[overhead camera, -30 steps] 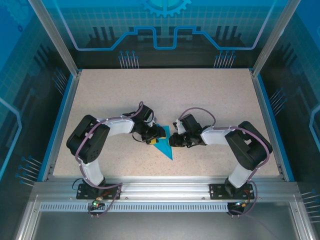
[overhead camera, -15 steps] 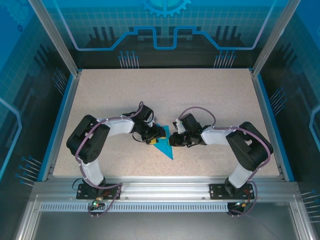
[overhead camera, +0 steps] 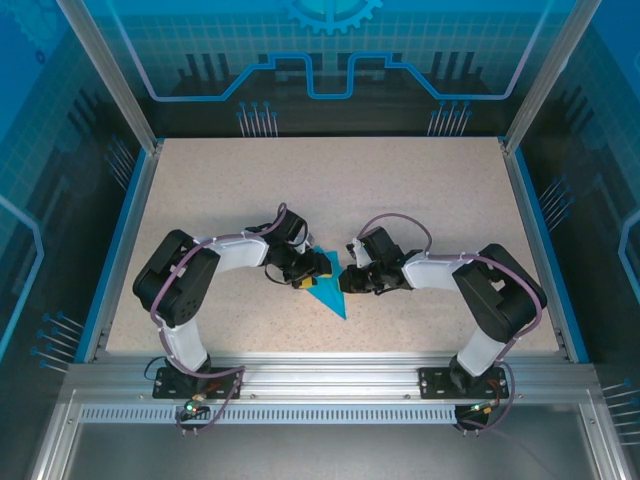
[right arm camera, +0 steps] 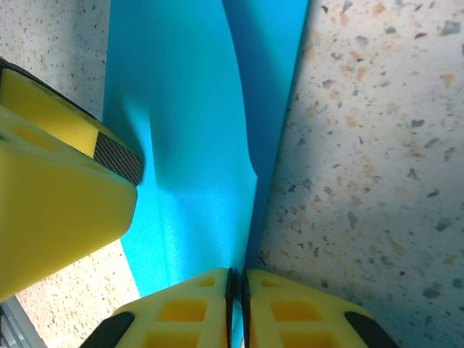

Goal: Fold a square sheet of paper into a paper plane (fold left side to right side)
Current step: Fourth fold the wing at the center of the table.

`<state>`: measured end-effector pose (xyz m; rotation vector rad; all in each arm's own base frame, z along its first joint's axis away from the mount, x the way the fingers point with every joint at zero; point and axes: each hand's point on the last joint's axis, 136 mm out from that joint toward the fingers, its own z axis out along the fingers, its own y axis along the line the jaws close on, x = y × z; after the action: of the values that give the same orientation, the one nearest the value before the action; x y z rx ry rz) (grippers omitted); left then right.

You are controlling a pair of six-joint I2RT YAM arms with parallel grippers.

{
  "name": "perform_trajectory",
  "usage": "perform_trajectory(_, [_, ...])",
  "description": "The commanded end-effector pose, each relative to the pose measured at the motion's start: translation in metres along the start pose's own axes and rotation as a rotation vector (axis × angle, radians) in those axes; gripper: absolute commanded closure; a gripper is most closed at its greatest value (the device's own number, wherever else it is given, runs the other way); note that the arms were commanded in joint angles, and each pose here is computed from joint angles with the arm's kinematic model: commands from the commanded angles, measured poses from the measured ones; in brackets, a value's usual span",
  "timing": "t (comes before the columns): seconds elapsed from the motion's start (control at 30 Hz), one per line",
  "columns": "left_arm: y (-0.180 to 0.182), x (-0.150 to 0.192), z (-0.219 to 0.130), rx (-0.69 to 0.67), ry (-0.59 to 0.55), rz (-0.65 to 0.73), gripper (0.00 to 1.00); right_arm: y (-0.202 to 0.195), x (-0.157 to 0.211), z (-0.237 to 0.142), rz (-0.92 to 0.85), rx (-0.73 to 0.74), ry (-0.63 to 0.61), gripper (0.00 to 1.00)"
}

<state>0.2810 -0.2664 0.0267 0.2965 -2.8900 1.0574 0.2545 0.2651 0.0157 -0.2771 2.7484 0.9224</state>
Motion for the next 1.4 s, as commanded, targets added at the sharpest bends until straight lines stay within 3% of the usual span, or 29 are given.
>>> perform_trajectory(0.0, [0.018,0.005,0.005,-0.076,0.02,-0.013,0.45,0.0,0.002,0.005,-0.016,0.017,0.026,0.86])
perform_trajectory(0.33, [0.016,0.005,0.004,-0.073,0.018,-0.007,0.45,-0.007,0.012,0.013,-0.007,0.048,0.08,0.86])
perform_trajectory(0.63, [-0.011,-0.005,-0.032,-0.063,-0.06,0.093,0.44,-0.023,0.038,0.017,0.023,0.127,0.156,0.86])
perform_trajectory(0.77, [-0.027,-0.007,-0.036,-0.015,-0.047,0.119,0.51,-0.024,0.04,0.019,0.025,0.139,0.164,0.86])
perform_trajectory(1.0, [-0.036,-0.014,-0.023,0.027,-0.006,0.122,0.74,-0.018,0.037,0.023,0.015,0.127,0.164,0.86])
perform_trajectory(1.37, [-0.034,-0.023,0.004,0.02,0.051,0.12,0.79,-0.018,0.038,0.025,0.015,0.132,0.174,0.87])
